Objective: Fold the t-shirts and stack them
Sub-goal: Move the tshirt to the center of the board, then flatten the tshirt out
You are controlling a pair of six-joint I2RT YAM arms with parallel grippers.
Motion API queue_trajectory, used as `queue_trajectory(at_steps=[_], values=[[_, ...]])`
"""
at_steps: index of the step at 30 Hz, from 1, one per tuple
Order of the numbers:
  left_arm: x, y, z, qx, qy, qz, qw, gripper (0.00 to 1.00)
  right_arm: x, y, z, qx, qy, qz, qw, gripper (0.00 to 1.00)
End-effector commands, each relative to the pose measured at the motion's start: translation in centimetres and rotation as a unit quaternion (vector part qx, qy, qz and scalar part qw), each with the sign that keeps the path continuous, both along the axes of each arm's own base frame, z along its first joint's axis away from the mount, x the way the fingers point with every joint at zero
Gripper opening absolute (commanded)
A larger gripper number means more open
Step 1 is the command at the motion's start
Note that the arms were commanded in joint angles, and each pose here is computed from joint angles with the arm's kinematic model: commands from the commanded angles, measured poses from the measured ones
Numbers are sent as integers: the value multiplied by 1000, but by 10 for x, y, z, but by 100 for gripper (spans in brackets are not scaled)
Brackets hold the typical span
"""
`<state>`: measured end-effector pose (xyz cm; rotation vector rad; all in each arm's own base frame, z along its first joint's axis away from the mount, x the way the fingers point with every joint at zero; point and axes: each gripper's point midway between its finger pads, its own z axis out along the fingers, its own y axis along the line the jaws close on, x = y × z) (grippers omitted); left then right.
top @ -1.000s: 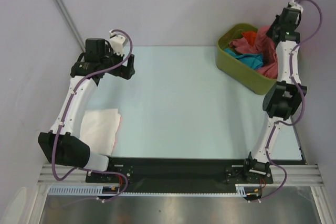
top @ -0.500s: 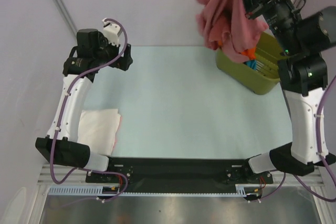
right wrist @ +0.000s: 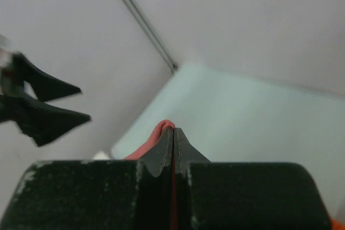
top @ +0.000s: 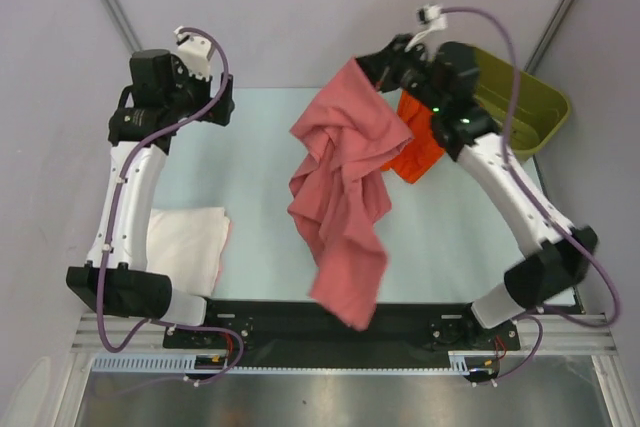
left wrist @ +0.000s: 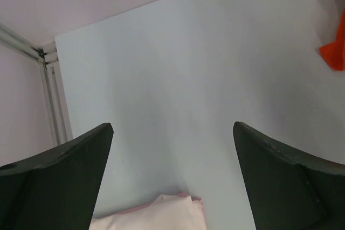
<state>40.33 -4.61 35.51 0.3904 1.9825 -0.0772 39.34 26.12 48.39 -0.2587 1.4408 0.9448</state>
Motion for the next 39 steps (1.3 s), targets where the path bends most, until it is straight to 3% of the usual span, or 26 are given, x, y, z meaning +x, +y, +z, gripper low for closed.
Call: queue_trajectory(at_steps=[1, 3, 4, 5, 7, 8, 11, 15, 18, 21, 24, 28, 31, 33, 34, 35, 36, 39], values=[[3, 0, -28, 12, 24, -12, 1000, 100, 39, 44, -89, -22, 99, 14, 995, 0], [0, -8, -52, 8, 48, -38, 998, 100, 44, 68, -134, -88, 132, 41, 986, 0], [-2, -14, -59, -1, 56, -55, 997, 100, 42, 84, -127, -102, 119, 60, 986, 0], [-5, -17, -75, -5, 74, -61, 995, 100, 54, 95, -164, -133, 148, 65, 978, 5], [-5, -21, -87, -13, 85, -68, 994, 100, 63, 87, -192, -187, 188, 40, 963, 43], [-8, -24, -98, -18, 98, -74, 992, 100, 77, 77, -194, -197, 197, 16, 960, 69], [-9, -27, -113, -24, 112, -79, 990, 100, 90, 19, -211, -255, 221, -84, 937, 89], [-5, -30, -128, -39, 128, -76, 988, 100, 102, -70, -239, -307, 233, -223, 896, 91], [-2, -34, -129, -57, 135, -74, 986, 99, 109, -107, -276, -333, 261, -275, 863, 88], [-1, -38, -127, -71, 137, -74, 985, 99, 123, -123, -300, -346, 269, -327, 837, 92], [-2, -38, -124, -73, 134, -74, 985, 99, 140, -127, -302, -322, 259, -369, 832, 94], [-7, -37, -119, -68, 128, -74, 987, 100, 156, -137, -321, -310, 265, -438, 802, 92], [-10, -39, -115, -71, 121, -83, 987, 100, 165, -130, -322, -298, 248, -447, 806, 86], [-10, -39, -115, -73, 120, -85, 986, 100, 171, -126, -327, -297, 245, -445, 809, 57], [-10, -38, -114, -73, 119, -84, 987, 99, 174, -127, -322, -293, 244, -448, 809, 25], [-10, -38, -114, -72, 119, -84, 987, 100, 173, -128, -320, -294, 247, -446, 808, 10], [-11, -38, -114, -72, 118, -84, 987, 100, 172, -128, -314, -291, 244, -445, 811, 0], [-11, -38, -114, -72, 119, -85, 987, 100, 166, -127, -263, -263, 214, -426, 839, 0]])
